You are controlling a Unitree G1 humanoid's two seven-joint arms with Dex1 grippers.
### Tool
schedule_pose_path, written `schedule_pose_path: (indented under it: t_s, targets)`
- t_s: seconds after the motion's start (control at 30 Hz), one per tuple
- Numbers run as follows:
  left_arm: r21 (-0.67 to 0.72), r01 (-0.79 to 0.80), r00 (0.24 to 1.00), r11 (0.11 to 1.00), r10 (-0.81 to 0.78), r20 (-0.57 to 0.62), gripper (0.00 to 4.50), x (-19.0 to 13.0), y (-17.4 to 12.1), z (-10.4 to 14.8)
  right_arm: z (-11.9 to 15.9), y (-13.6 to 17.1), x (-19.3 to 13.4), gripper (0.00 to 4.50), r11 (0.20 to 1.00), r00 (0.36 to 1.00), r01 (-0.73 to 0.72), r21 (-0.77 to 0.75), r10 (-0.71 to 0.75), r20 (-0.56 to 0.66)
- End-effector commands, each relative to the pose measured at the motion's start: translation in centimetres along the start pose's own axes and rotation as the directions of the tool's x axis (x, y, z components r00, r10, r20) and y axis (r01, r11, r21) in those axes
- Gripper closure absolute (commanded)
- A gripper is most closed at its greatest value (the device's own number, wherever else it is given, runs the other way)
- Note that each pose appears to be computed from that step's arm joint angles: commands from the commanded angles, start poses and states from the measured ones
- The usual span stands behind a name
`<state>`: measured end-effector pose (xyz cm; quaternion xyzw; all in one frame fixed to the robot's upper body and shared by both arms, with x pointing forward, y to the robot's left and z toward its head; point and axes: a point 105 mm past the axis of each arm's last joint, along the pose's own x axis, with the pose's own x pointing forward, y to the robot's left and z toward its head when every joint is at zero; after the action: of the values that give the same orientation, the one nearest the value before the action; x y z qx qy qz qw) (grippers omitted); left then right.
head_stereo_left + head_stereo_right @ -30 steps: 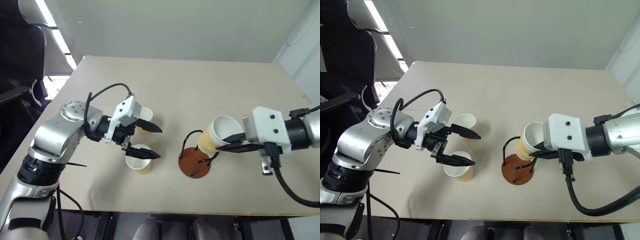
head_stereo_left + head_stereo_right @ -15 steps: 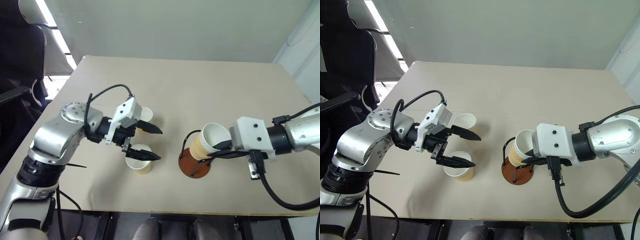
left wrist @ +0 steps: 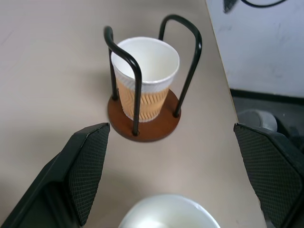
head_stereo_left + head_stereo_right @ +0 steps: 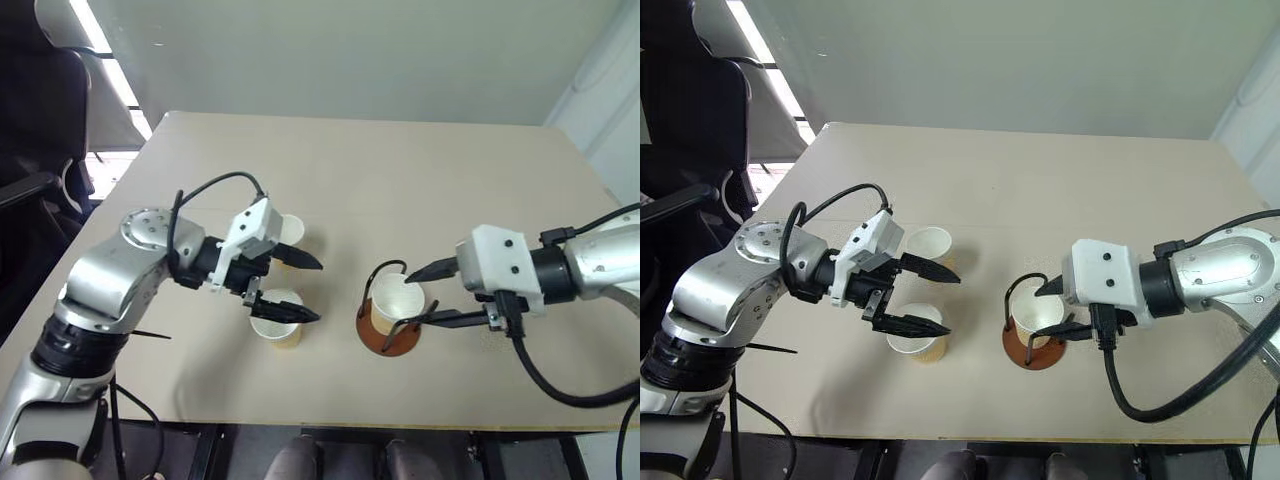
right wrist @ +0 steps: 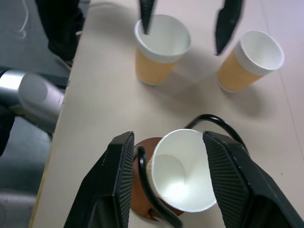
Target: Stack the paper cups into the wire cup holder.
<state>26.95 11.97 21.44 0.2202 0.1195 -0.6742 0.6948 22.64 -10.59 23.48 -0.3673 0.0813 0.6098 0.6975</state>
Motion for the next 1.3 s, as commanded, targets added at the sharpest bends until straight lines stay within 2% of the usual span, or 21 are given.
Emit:
schedule_pose_path:
  t_s: [0.03,0.23,0.37,0.7,0.83,1.0,1.1,1.2,1.3]
  targets:
    - [0.153,-0.031,0.998,0.988,0.04,-0.052,0.0,-1.5,-0.9,1.6,1.2,-1.4,-1.7,2.16,0.995,0.994,0.095,0.01,-0.095,0.044]
    - [0.243,-0.03,0.984,0.97,0.071,-0.164,0.0,-2.0,-2.5,1.3,1.7,-2.3,-2.6,2.16,0.988,0.986,0.132,0.077,-0.139,0.096]
    - [0.295,-0.035,0.957,0.955,0.117,-0.266,0.0,-2.5,-2.8,0.3,1.9,-2.7,-3.4,2.16,0.985,0.982,0.133,0.113,-0.147,0.12]
    - [0.329,-0.043,0.908,0.943,0.175,-0.381,0.0,-2.9,-2.6,-1.5,3.8,-2.0,-5.4,2.16,0.989,0.97,0.079,0.126,-0.105,0.219]
    - [0.324,-0.029,0.905,0.945,0.163,-0.393,0.0,-2.8,-2.6,-1.9,3.2,-1.0,-5.5,2.16,0.992,0.979,0.047,0.116,-0.069,0.19]
    - [0.342,-0.018,0.895,0.94,0.168,-0.413,0.0,-2.9,-2.1,-2.2,0.9,0.3,-5.1,2.16,0.998,0.999,0.016,0.067,-0.019,0.043]
    - [0.351,-0.013,0.89,0.936,0.171,-0.423,0.0,-2.9,-1.9,-2.4,0.6,0.2,-5.2,2.16,0.996,0.999,0.03,0.086,-0.033,0.038]
    - [0.357,-0.009,0.888,0.934,0.171,-0.427,0.0,-2.9,-1.8,-2.4,0.9,-0.1,-5.4,1.54,0.991,0.997,0.036,0.13,-0.044,0.059]
    - [0.363,-0.003,0.887,0.932,0.17,-0.429,0.0,-2.8,-1.7,-2.4,1.2,-0.3,-5.5,0.54,0.99,0.996,0.043,0.137,-0.053,0.07]
